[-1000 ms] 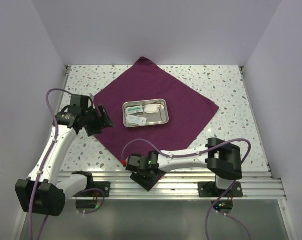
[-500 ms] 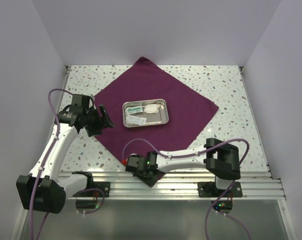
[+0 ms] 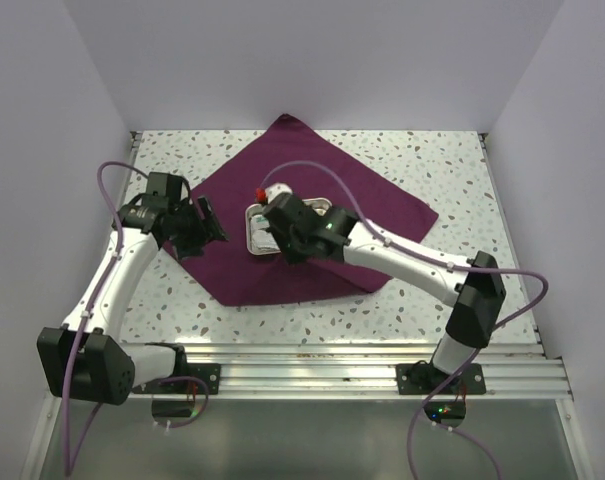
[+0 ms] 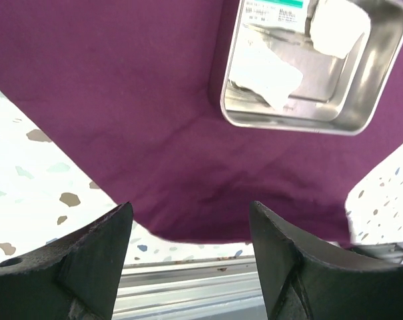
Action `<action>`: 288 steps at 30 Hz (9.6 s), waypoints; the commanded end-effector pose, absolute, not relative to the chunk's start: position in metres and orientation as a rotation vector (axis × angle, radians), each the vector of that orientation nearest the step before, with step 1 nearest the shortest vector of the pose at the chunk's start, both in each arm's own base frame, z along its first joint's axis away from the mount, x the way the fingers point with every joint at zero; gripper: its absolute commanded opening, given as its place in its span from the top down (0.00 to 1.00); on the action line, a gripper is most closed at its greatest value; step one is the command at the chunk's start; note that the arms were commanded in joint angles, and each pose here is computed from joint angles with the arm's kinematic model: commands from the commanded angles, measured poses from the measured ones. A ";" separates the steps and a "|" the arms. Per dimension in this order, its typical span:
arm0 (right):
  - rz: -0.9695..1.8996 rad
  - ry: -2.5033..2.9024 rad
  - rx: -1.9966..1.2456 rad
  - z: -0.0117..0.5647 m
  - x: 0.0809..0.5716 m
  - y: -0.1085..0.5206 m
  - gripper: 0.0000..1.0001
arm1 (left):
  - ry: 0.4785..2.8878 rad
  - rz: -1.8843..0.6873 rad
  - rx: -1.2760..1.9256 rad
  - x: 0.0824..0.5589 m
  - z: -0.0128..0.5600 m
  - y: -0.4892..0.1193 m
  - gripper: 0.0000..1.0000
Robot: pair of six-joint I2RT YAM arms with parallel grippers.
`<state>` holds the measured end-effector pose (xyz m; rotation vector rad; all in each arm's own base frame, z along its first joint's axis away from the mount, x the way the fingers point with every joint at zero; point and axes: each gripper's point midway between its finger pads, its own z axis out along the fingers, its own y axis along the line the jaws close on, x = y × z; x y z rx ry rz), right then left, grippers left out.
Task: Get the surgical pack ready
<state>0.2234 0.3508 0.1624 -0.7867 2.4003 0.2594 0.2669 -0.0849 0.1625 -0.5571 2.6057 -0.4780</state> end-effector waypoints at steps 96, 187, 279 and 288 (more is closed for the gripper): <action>0.374 2.425 -0.446 0.020 0.506 0.364 0.98 | 2.380 -0.128 -1.030 0.420 0.119 0.085 0.23; 0.679 2.349 -0.235 0.168 0.493 0.332 0.60 | 2.552 -0.214 -1.021 0.403 0.016 0.137 0.34; 1.118 2.350 -0.645 0.124 0.307 0.542 1.00 | 2.506 -0.244 -1.021 0.378 0.096 0.100 0.99; 1.021 2.424 -0.601 0.064 0.311 0.559 1.00 | 2.503 -0.287 -1.036 0.374 0.097 0.095 0.99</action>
